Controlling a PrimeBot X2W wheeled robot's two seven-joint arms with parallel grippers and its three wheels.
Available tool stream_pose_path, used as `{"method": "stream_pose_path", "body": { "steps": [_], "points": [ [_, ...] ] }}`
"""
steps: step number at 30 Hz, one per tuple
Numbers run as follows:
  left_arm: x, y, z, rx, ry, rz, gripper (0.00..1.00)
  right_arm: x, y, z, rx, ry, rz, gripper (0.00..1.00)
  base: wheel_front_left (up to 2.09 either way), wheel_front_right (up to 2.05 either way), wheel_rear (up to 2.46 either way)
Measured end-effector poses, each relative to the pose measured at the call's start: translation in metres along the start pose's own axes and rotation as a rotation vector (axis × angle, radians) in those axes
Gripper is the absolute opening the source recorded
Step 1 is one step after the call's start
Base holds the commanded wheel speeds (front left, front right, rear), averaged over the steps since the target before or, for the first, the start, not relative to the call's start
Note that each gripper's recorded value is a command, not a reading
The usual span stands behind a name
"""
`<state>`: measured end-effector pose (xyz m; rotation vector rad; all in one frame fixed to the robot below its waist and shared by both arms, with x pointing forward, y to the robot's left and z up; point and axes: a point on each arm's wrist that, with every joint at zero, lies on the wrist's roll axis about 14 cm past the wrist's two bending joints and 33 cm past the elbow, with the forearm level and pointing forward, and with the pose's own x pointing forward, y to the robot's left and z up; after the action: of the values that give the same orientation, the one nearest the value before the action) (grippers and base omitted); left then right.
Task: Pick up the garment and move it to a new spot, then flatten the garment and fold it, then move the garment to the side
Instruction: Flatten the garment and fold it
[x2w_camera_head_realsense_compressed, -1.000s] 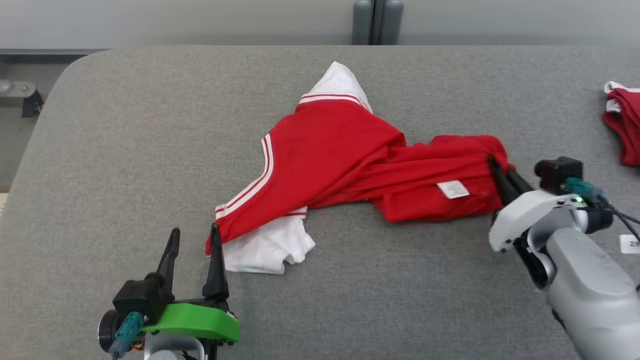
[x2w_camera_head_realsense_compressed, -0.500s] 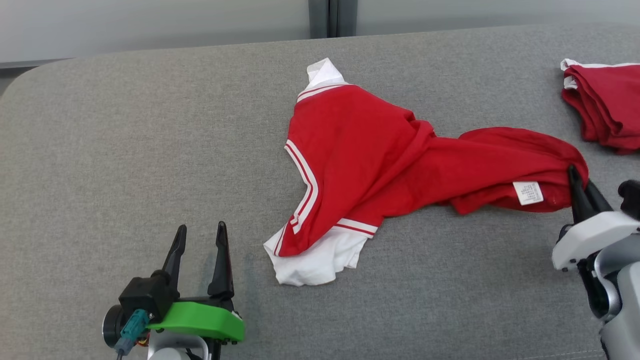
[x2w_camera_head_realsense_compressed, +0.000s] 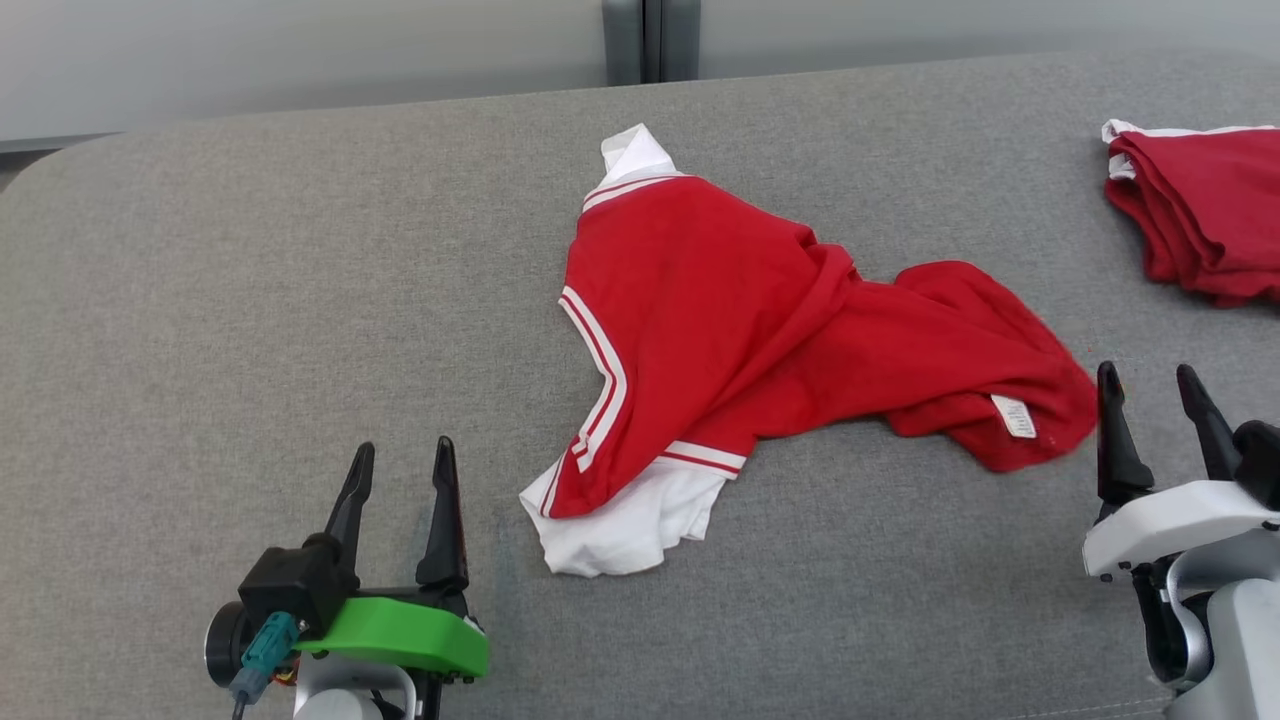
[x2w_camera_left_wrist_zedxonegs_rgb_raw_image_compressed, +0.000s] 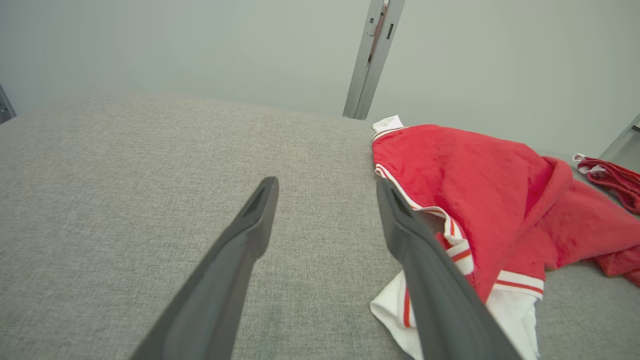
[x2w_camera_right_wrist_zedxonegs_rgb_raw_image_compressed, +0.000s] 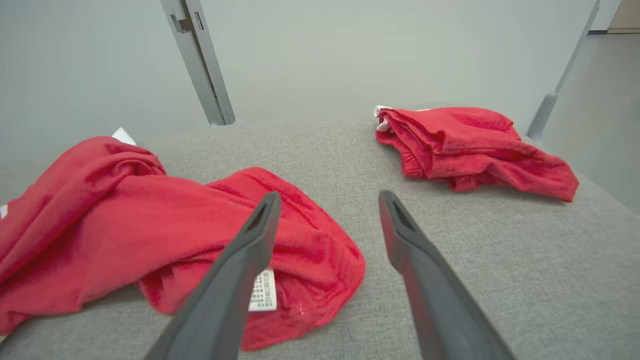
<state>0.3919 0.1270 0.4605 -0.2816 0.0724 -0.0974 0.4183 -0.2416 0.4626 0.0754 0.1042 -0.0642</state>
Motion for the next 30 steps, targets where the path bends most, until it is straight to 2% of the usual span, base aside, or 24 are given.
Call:
{"method": "stream_pose_path", "body": {
  "steps": [5, 9, 17, 27, 28, 29, 30],
  "points": [
    [-0.003, -0.007, 0.006, 0.000, -0.016, -0.025, 1.00, -0.002, 0.003, 0.038, -0.017, -0.128, 0.003, 1.00, 0.00, 0.00, 0.00],
    [-0.009, -0.026, -0.005, -0.003, 0.020, -0.098, 1.00, -0.006, 0.020, 0.058, -0.007, -0.190, 0.037, 1.00, 0.00, 0.00, 0.00],
    [-0.020, -0.076, -0.058, 0.032, 0.214, -0.301, 1.00, -0.013, 0.043, 0.057, 0.016, -0.188, 0.087, 1.00, 0.00, 0.00, 0.00],
    [0.003, -0.080, -0.081, 0.084, 0.318, -0.331, 1.00, -0.018, 0.035, 0.044, 0.015, -0.155, 0.061, 1.00, 0.00, 0.00, 0.00],
    [0.004, -0.080, -0.083, 0.089, 0.331, -0.333, 0.92, -0.019, 0.034, 0.043, 0.016, -0.152, 0.057, 1.00, 0.00, 0.00, 0.00],
    [0.006, -0.081, -0.085, 0.088, 0.336, -0.337, 0.52, -0.019, 0.032, 0.041, 0.017, -0.149, 0.050, 1.00, 0.00, 0.00, 0.00],
    [0.009, -0.084, -0.085, 0.085, 0.338, -0.345, 0.30, -0.020, 0.030, 0.040, 0.018, -0.146, 0.044, 1.00, 0.00, 0.00, 0.00]
  ]
}}
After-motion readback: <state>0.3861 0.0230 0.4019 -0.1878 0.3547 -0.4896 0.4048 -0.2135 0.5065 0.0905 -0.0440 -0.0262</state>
